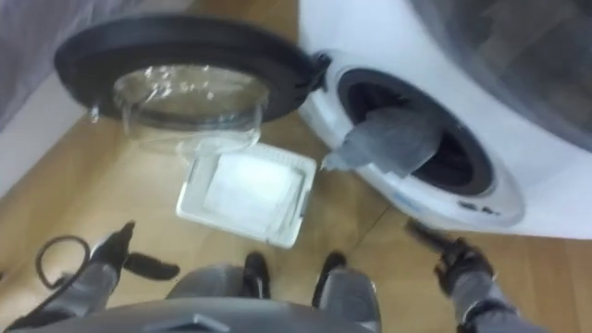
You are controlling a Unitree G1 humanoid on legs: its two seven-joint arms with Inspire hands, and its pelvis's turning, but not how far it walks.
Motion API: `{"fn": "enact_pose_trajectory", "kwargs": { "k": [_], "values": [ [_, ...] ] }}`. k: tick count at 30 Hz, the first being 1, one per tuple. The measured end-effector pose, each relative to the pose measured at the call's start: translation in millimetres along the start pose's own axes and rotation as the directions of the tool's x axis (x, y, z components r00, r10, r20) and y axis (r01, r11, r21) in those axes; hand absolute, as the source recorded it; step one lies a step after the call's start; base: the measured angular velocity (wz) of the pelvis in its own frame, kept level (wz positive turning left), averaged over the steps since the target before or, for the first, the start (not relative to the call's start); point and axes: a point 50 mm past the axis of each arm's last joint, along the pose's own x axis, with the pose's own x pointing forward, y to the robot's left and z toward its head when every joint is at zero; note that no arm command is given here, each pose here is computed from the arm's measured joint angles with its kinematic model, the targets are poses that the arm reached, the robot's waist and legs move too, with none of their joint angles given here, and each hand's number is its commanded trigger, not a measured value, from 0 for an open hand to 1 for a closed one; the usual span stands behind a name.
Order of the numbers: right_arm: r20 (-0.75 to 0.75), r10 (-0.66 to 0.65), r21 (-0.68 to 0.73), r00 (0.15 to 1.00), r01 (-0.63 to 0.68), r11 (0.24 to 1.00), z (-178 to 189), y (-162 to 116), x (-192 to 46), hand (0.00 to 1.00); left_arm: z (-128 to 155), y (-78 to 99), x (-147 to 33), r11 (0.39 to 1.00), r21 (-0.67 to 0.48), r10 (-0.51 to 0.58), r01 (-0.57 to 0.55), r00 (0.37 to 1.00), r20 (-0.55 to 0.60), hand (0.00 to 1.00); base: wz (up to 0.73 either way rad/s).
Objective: Put towel into washing machine
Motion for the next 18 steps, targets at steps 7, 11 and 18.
{"fn": "enact_pose_trajectory", "kwargs": {
  "k": [7,11,18],
  "values": [
    [-0.045,0.091,-0.326,0.995,-0.1,0.94,-27,12,-4,0.0,-19,-4.9,-4.9,0.999,-0.04,-0.002,0.0,0.999,-0.043,0.0,-0.02],
    [-0.098,0.135,-0.362,0.986,-0.162,0.918,-41,19,-6,0.0,-37,-8.9,-10.3,0.998,-0.057,-0.014,0.009,0.995,-0.098,0.0,0.0],
    [-0.153,0.159,-0.352,0.975,-0.204,0.914,-50,18,-8,0.0,-53,-16.8,-14.9,0.988,-0.154,-0.022,-0.009,0.981,-0.193,0.0,0.0]
  ]
}}
